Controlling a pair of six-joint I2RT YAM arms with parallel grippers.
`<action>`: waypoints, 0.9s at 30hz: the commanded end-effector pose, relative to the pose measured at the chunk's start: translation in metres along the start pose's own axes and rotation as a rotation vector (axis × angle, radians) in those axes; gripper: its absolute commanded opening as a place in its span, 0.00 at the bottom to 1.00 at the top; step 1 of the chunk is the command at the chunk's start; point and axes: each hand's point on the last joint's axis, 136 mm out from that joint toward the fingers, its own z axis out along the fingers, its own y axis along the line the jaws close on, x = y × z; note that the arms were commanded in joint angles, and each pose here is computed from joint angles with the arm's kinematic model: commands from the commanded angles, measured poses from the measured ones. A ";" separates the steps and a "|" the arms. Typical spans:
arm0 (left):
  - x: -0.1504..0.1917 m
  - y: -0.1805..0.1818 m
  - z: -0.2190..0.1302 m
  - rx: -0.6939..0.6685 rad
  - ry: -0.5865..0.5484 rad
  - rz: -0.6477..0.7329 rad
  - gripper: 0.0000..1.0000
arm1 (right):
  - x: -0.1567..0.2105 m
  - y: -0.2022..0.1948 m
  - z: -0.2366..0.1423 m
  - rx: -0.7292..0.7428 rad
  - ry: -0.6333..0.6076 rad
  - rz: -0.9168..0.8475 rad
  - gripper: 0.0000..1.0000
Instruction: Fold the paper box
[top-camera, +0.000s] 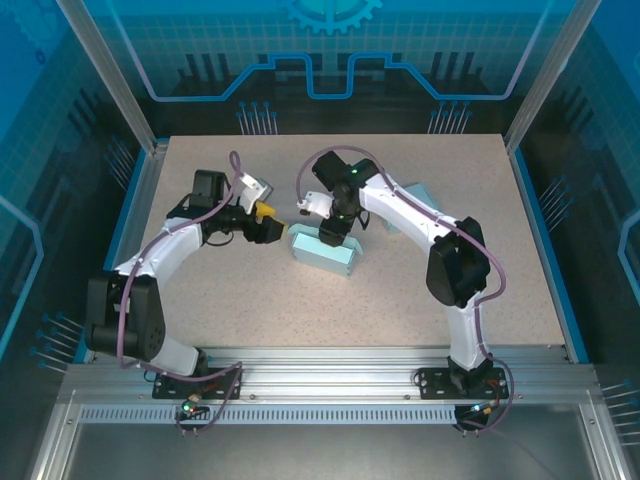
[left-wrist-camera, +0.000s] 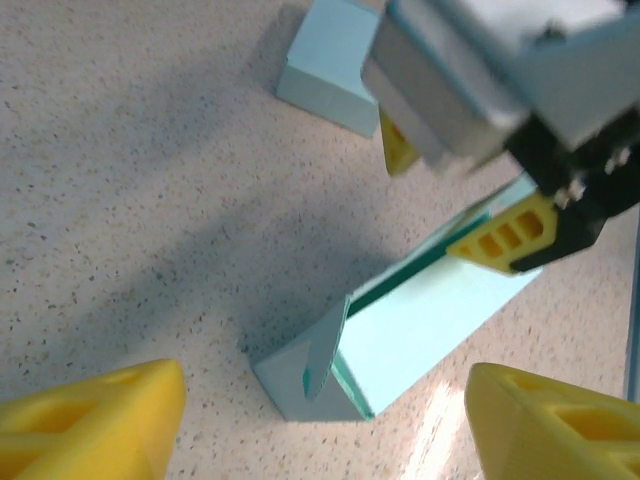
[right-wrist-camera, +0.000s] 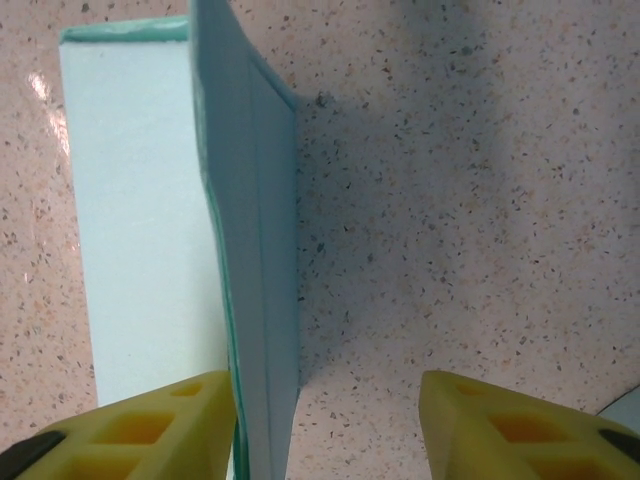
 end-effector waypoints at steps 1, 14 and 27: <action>0.007 -0.006 0.003 0.033 0.059 0.069 0.70 | -0.005 -0.004 -0.006 -0.010 -0.022 0.026 0.57; 0.008 -0.012 0.023 -0.066 0.115 0.099 0.52 | 0.006 -0.034 -0.118 0.232 -0.256 0.445 0.55; 0.014 -0.018 0.032 -0.037 0.186 0.099 0.41 | 0.085 -0.006 -0.087 0.110 -0.265 0.887 0.47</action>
